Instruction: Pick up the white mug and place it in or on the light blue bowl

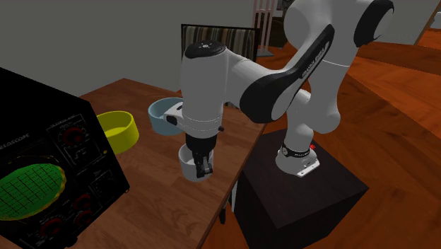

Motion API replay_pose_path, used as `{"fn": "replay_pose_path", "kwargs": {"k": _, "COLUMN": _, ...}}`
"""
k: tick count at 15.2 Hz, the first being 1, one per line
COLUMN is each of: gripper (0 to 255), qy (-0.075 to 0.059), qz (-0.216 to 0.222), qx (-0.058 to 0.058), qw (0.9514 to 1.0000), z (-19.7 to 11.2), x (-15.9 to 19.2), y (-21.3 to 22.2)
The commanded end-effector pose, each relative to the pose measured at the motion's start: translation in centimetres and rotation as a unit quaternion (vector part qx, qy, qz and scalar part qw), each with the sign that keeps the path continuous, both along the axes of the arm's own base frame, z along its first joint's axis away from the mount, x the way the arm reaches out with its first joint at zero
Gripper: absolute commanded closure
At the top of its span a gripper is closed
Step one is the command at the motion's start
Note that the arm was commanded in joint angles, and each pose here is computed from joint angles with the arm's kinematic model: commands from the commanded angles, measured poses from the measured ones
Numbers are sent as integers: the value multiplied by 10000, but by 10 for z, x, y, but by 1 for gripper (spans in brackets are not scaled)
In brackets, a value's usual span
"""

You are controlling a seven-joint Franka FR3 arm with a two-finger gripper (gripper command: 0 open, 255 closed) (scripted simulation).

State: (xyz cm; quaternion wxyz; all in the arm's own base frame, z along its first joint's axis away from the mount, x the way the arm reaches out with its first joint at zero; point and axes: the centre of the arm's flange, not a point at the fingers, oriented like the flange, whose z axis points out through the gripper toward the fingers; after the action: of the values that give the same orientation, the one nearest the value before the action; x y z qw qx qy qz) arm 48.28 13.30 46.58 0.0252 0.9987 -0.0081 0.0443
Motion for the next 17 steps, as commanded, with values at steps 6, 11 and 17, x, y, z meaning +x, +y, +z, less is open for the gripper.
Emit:
{"fn": "replay_pose_path", "kwargs": {"k": 6, "gripper": 255, "qy": -1, "qz": 0, "qx": 0, "qw": 10000, "z": 36, "x": 0, "y": 0}}
{"fn": "replay_pose_path", "kwargs": {"k": 11, "gripper": 255, "qy": -1, "qz": 0, "qx": 0, "qw": 10000, "z": 62, "x": 0, "y": 0}}
{"fn": "replay_pose_path", "kwargs": {"k": 17, "gripper": 255, "qy": -1, "qz": 0, "qx": 0, "qw": 10000, "z": 94, "x": 0, "y": 0}}
